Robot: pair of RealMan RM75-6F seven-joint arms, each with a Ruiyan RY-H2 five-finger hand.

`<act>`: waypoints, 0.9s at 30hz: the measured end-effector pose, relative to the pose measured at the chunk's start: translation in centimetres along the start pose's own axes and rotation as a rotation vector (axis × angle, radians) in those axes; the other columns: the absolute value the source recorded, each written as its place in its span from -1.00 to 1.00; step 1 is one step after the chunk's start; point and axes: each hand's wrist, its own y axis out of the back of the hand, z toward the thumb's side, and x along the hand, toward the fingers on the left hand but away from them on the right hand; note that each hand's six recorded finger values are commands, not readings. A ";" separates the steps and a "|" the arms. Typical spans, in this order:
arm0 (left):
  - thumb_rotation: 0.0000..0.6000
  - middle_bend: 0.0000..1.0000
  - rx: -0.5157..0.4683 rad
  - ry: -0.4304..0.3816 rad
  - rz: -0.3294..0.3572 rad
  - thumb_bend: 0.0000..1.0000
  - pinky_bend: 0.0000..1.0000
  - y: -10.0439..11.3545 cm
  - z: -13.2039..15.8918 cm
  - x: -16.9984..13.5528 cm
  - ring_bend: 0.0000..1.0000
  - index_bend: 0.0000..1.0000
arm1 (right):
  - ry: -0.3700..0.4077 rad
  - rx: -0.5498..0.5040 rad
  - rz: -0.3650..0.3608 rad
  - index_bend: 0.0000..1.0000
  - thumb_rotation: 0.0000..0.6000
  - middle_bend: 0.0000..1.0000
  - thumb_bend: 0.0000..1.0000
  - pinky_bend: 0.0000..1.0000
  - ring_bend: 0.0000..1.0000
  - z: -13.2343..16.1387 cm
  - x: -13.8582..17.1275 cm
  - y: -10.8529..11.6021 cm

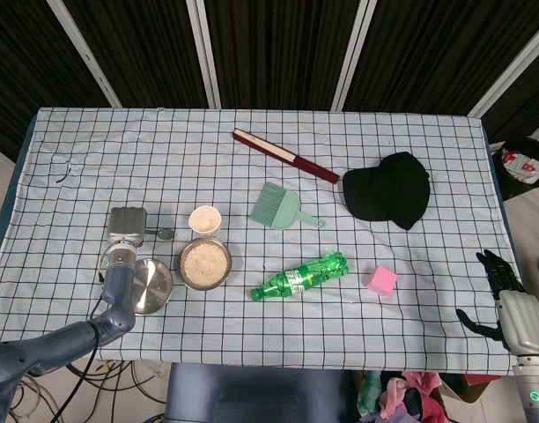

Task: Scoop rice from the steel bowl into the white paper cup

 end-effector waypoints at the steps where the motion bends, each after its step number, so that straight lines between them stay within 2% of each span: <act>1: 1.00 1.00 -0.001 0.000 -0.001 -0.19 1.00 0.0 0.0 0.0 1.00 0.09 | 0.000 0.000 0.000 -1.00 1.00 -1.00 -0.60 -0.59 -1.00 0.0 0.0 0.0; 16: 1.00 1.00 -0.006 -0.014 0.031 -0.16 1.00 1.2 0.0 -0.3 1.00 0.14 | 0.002 0.000 -0.001 -1.00 1.00 -1.00 -0.60 -0.59 -1.00 0.0 0.0 0.0; 27: 1.00 1.00 0.006 -0.060 0.118 -0.11 1.00 4.8 -0.4 -2.4 1.00 0.21 | 0.003 -0.003 -0.003 -1.00 1.00 -1.00 -0.60 -0.59 -1.00 0.0 0.0 0.1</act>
